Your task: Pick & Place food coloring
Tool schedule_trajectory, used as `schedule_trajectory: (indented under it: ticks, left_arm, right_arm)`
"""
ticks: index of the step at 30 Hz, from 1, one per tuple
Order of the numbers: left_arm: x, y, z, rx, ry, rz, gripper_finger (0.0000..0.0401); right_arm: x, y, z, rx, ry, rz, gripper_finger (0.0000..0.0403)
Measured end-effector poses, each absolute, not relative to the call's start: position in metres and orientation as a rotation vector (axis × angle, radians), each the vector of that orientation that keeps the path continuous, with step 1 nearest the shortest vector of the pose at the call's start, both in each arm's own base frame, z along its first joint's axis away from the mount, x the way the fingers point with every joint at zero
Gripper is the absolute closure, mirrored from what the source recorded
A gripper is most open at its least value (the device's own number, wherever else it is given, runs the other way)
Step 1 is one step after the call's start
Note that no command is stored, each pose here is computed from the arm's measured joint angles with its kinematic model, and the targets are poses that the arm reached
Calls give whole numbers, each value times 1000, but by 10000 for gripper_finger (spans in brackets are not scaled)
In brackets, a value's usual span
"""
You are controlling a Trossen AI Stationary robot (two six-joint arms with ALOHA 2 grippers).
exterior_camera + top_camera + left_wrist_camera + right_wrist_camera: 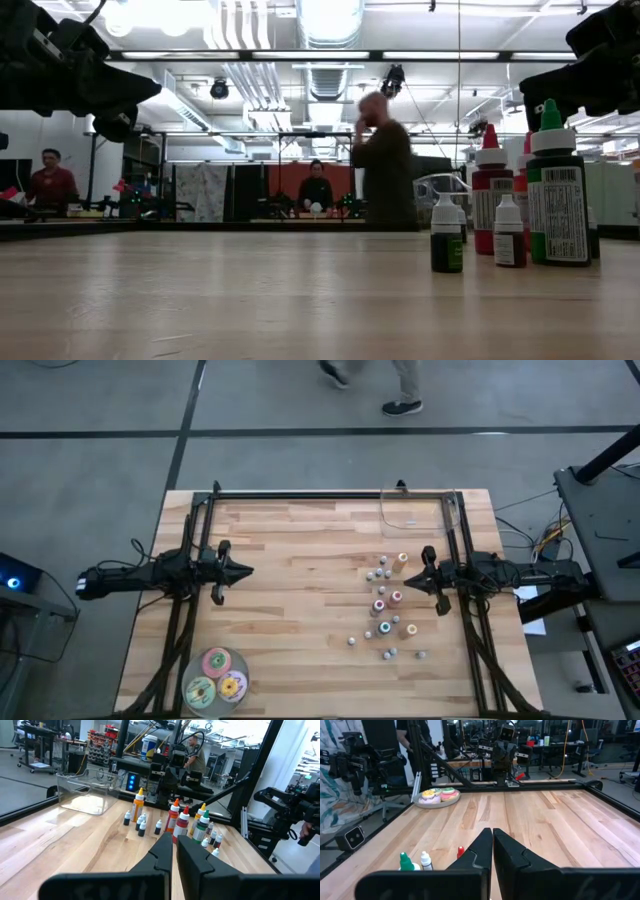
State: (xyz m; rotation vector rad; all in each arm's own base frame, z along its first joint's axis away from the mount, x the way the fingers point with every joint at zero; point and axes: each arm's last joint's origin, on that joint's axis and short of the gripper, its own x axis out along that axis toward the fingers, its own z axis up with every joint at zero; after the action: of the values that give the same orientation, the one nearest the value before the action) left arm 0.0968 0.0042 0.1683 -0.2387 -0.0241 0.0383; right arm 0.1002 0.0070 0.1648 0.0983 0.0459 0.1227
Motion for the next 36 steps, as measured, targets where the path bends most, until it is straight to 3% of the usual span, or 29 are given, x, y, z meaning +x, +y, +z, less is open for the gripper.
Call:
schedule_trajectory:
  ticks: [17, 36]
  left_arm:
    - [97, 4, 168, -239, -24, 38, 401]
    - [97, 4, 168, -239, -24, 38, 401]
  right_arm:
    - [100, 7, 172, 102, -28, 126, 394]
    - [66, 5, 242, 83, -860, 159, 394]
